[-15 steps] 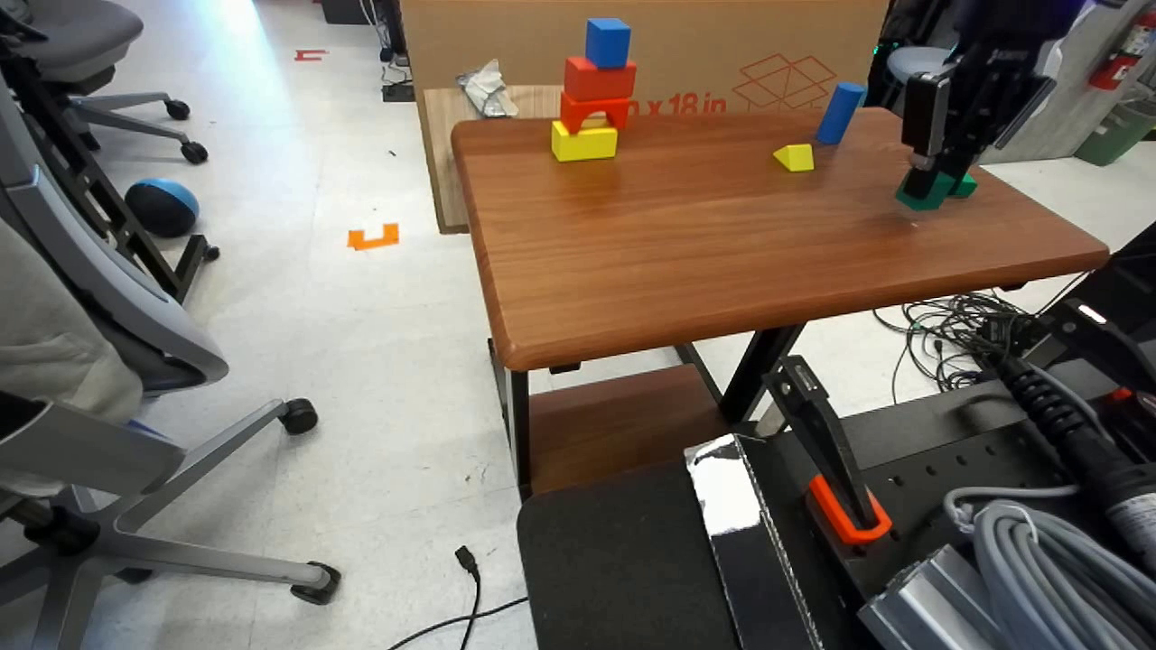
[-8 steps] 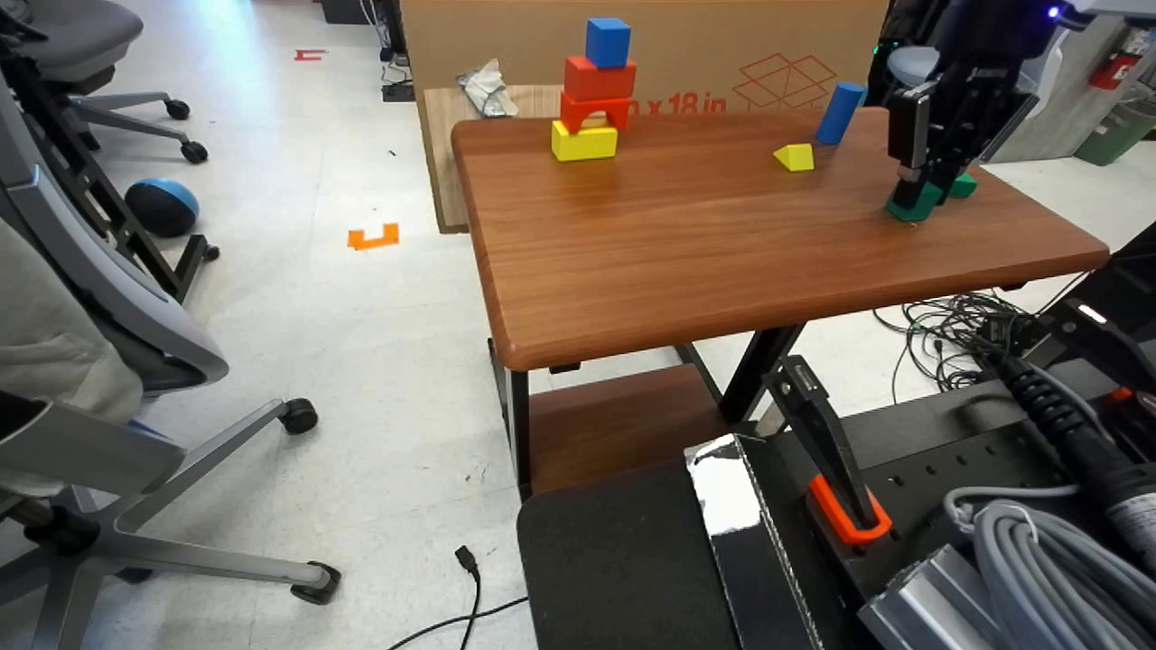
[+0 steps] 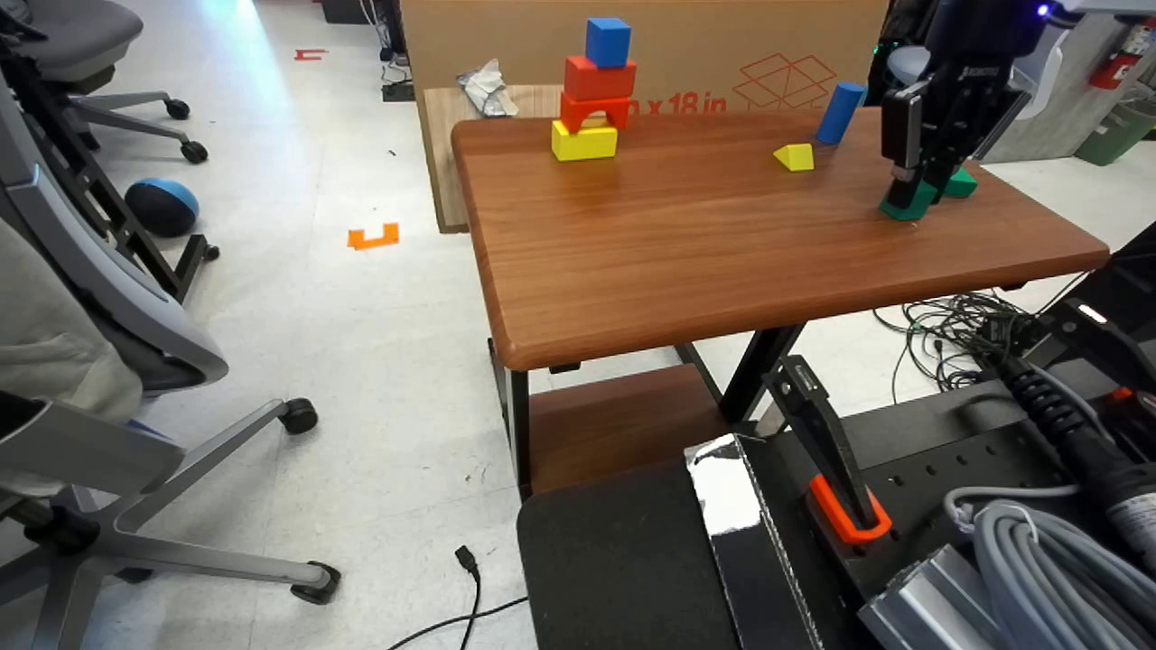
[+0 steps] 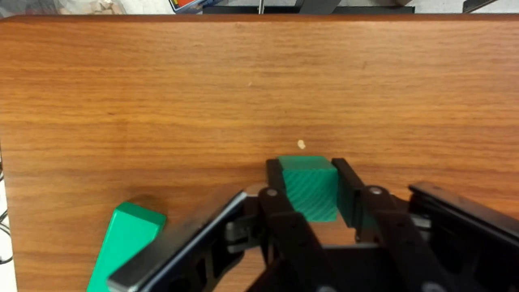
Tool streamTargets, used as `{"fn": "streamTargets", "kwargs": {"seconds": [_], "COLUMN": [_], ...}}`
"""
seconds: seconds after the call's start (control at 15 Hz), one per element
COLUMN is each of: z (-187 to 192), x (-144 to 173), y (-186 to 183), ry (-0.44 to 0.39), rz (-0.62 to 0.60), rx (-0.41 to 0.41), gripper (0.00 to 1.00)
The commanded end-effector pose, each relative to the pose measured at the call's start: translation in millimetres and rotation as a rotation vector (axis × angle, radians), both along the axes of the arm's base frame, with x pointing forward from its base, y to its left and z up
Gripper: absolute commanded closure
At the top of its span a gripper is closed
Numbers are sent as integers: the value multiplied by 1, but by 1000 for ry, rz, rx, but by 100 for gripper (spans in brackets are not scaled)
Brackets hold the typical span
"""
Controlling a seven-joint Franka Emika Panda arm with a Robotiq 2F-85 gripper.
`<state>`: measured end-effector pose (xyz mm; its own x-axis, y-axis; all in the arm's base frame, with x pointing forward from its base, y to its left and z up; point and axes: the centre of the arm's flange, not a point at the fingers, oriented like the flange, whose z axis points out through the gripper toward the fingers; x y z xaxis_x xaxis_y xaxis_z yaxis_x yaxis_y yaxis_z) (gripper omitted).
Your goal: Move the green cube to the left then move it to the right
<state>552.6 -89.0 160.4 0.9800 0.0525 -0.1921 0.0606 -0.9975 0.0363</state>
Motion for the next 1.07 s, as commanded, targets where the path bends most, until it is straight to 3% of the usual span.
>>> {"fn": "streamTargets", "kwargs": {"seconds": [0.0, 1.0], "z": [-10, -25], "x": [3, -4], "y": [6, 13], "ry": [31, 69], "rz": [8, 30], "rx": [-30, -105], "gripper": [92, 92]}}
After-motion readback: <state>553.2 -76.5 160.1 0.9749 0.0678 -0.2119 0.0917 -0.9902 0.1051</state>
